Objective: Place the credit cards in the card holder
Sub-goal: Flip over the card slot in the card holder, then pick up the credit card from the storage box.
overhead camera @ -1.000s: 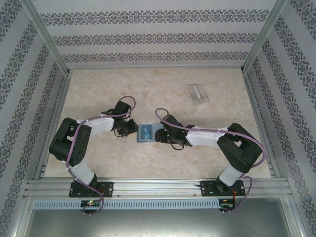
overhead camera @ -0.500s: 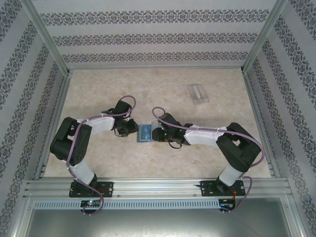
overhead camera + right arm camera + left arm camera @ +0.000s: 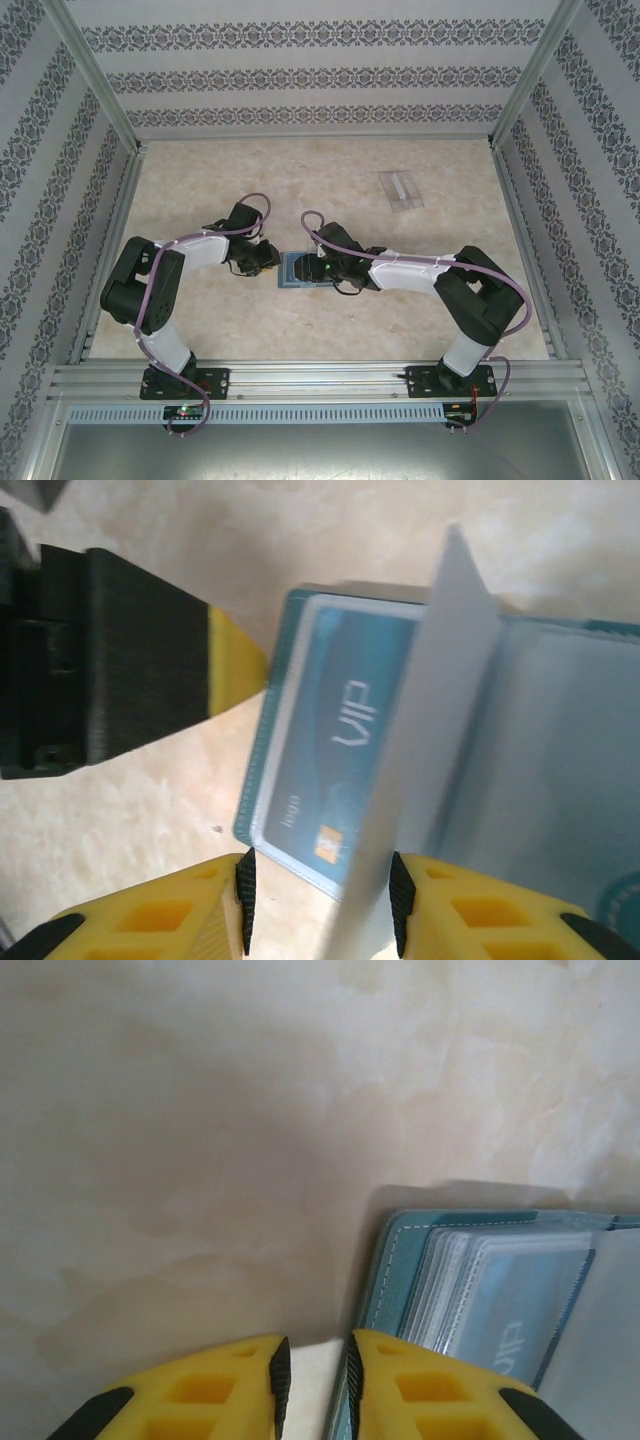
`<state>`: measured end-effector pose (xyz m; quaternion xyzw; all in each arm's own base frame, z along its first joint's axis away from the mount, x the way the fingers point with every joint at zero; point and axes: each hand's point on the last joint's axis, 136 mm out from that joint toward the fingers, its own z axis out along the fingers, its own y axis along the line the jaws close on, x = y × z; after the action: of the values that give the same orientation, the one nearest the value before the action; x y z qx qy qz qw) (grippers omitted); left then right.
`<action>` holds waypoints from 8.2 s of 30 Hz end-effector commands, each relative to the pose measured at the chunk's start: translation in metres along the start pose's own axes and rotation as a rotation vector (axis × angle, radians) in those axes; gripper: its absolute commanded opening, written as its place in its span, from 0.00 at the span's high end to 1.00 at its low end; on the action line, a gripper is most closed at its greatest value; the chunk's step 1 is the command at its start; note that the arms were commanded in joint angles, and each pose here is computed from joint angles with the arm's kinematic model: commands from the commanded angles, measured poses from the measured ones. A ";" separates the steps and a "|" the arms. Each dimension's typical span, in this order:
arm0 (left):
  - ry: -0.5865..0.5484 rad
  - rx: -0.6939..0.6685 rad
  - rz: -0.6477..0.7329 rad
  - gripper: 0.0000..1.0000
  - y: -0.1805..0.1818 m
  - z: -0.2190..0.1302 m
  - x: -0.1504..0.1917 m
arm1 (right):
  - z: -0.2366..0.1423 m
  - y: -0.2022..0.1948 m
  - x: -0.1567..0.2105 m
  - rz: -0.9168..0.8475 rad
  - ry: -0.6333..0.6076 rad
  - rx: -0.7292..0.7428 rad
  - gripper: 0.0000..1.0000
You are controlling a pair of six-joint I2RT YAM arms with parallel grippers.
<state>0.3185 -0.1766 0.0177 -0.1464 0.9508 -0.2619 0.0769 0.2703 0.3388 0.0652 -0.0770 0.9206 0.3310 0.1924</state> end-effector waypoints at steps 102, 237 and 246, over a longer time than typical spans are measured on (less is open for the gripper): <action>-0.153 -0.031 0.045 0.42 0.004 -0.070 0.009 | -0.127 -0.274 -0.225 -0.127 -0.134 0.872 0.28; 0.052 0.675 0.266 0.02 -0.172 -0.093 0.024 | -0.156 -0.006 -0.111 0.342 -0.242 -0.382 1.00; 0.054 0.689 0.247 0.05 -0.172 -0.101 0.029 | -0.134 0.021 -0.100 0.339 -0.172 -0.465 1.00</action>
<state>0.3140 -0.2746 0.1727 -0.0039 0.8343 -0.5388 0.1167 0.3168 0.2623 0.2007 0.0751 0.8175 0.5387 0.1893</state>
